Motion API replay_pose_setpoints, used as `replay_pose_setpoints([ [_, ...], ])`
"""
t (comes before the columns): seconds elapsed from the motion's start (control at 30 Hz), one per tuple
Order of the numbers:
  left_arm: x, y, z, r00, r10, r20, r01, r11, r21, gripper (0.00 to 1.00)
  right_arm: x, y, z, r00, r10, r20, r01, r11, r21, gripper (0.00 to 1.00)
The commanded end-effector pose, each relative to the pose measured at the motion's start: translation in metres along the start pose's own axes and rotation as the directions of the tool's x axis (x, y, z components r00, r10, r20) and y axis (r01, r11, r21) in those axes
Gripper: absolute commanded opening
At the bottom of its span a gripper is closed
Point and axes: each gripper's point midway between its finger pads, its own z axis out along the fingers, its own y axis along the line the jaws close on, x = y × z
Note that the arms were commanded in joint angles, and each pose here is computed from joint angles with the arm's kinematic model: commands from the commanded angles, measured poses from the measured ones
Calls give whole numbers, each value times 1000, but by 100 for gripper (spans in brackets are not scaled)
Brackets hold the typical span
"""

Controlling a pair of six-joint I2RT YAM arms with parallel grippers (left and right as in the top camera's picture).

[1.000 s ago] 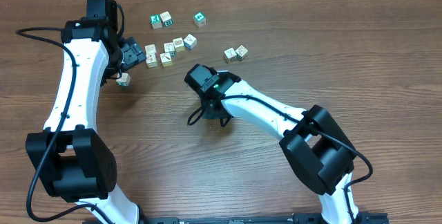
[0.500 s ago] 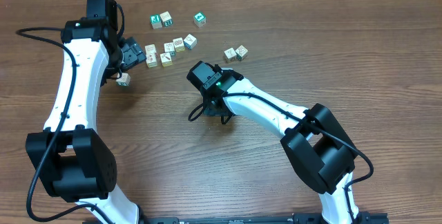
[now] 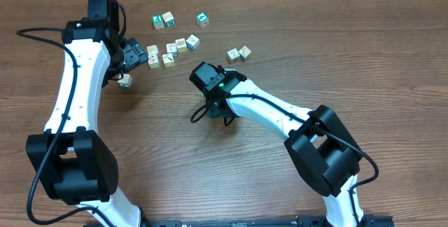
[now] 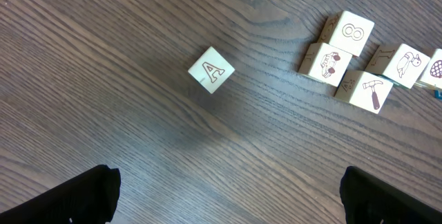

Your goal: Form a tower

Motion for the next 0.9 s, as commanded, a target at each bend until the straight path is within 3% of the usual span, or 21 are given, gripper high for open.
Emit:
replay_pose_setpoints([
  [0.0,-5,-2,-10,1000,9,24,-9,1000,17,100,-9,6,-6,999,7,31,-7,1000,-10,46],
  [0.47,-5,-2,-10,1000,9,24,-9,1000,17,100,-14,8,-12,999,-7,44,8,1000,-20,66],
  [0.63,-5,-2,-10,1000,9,24,-9,1000,16,100,-30,14,-39,996,-46,77,50,998,-43,79],
  [0.87,-5,-2,-10,1000,9,24,-9,1000,17,100,-59,12,-90,991,-61,121,68,996,-58,86],
])
